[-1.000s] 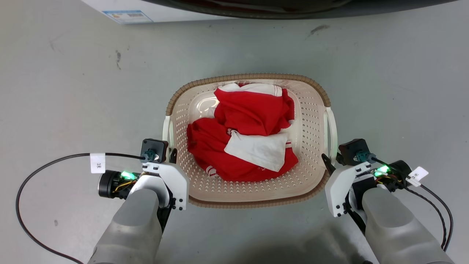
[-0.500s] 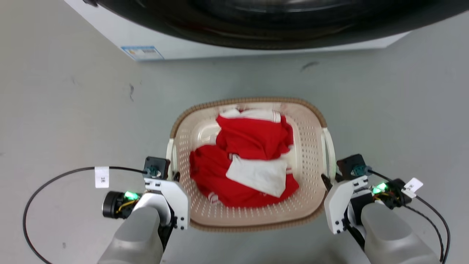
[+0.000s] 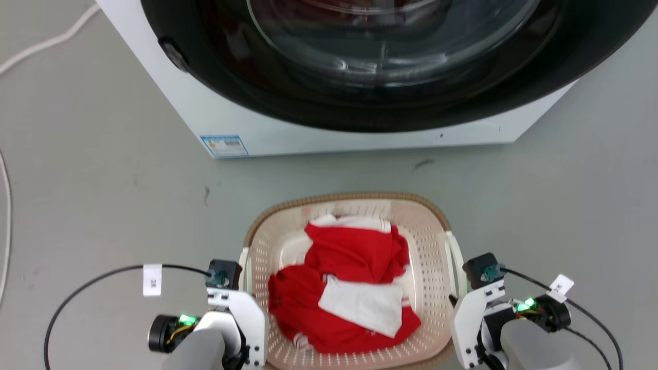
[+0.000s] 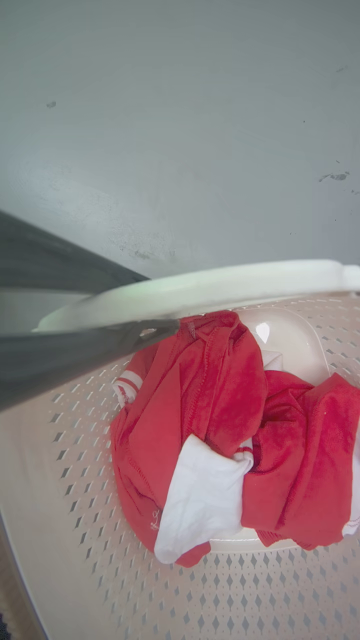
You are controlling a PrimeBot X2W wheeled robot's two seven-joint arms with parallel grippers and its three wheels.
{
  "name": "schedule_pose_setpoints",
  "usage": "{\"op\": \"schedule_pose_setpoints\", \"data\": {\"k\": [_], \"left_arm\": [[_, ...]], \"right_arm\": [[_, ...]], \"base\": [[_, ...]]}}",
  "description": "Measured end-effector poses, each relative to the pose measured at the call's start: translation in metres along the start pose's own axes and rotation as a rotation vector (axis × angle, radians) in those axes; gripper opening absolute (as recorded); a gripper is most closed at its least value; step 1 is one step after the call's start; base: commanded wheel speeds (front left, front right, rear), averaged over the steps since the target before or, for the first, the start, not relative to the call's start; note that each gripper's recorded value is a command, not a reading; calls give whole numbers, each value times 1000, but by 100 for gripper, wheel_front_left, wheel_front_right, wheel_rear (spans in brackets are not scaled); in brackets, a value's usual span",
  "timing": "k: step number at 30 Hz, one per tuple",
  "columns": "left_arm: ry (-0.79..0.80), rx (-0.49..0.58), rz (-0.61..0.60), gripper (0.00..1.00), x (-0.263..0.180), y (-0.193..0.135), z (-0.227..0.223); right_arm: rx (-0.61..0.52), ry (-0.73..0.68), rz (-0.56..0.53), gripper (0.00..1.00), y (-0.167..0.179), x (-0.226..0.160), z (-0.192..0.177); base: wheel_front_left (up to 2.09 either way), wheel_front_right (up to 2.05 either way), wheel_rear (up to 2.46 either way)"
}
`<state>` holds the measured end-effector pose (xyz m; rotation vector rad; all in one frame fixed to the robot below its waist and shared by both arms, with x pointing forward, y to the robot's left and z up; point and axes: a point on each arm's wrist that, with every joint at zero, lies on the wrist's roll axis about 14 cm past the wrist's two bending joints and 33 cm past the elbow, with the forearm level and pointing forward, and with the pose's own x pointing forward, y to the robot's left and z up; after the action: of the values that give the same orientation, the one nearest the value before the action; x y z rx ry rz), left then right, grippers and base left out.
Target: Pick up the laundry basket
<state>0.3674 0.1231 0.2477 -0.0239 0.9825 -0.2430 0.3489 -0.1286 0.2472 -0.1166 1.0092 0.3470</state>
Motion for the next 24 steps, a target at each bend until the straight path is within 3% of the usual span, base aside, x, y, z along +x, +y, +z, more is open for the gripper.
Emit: {"op": "schedule_pose_setpoints", "data": {"k": [24], "left_arm": [[5, 14, 5, 0, -70, -13, -21]], "right_arm": [[-27, 7, -2, 0, 28, -66, -17]], "base": [[0, 0, 0]]}}
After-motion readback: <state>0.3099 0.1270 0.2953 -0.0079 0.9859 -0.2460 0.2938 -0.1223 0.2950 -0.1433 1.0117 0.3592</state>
